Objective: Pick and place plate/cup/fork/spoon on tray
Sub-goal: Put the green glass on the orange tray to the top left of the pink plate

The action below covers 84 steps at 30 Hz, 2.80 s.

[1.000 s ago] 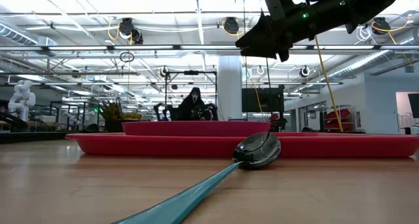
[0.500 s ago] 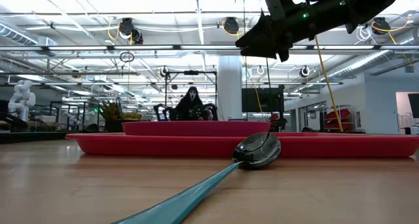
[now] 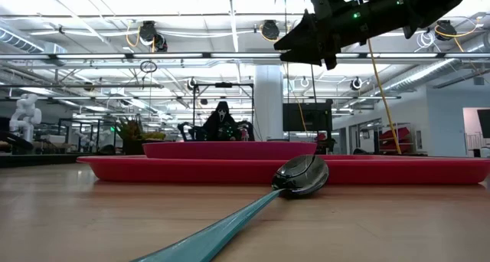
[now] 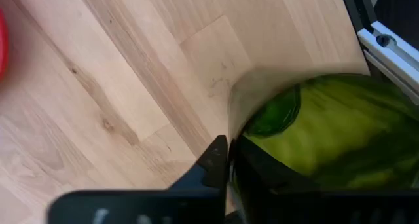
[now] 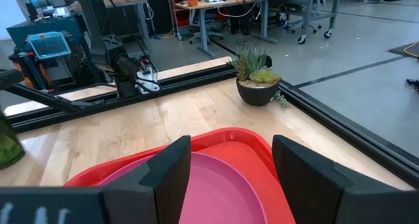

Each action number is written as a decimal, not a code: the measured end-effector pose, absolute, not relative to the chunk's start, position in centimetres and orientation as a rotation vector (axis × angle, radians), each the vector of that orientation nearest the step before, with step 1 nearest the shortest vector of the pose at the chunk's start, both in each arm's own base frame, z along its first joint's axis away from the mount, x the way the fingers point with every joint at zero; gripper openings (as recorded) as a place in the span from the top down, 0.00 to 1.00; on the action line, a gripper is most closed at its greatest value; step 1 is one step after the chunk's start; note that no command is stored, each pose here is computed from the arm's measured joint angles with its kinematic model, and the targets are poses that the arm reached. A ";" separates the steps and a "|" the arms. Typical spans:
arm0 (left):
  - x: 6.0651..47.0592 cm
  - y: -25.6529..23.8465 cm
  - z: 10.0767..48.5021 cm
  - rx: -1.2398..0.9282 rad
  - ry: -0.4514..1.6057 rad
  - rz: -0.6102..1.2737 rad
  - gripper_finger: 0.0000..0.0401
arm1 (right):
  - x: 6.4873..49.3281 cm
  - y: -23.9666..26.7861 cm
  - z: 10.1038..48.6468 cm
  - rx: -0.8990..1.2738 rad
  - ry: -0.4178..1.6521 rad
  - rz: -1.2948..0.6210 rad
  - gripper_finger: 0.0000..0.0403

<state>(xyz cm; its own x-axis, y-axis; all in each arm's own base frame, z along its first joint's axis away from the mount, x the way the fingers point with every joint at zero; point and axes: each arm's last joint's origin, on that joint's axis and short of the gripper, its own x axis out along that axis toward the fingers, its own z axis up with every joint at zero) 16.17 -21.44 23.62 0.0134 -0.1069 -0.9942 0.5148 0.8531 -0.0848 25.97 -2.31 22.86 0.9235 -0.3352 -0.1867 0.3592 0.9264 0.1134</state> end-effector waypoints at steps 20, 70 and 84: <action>18.6 -17.6 23.8 0.157 1.610 -0.206 0.98 | 26.0 -2.3 22.9 0.147 0.165 -0.359 0.48; 29.1 15.2 31.9 -0.096 1.486 0.276 0.98 | 20.2 -3.9 26.9 -0.139 0.219 -0.335 0.48; 28.8 17.3 32.1 -0.191 1.367 0.253 0.98 | 15.7 -5.5 31.1 -0.149 -0.042 -0.648 0.48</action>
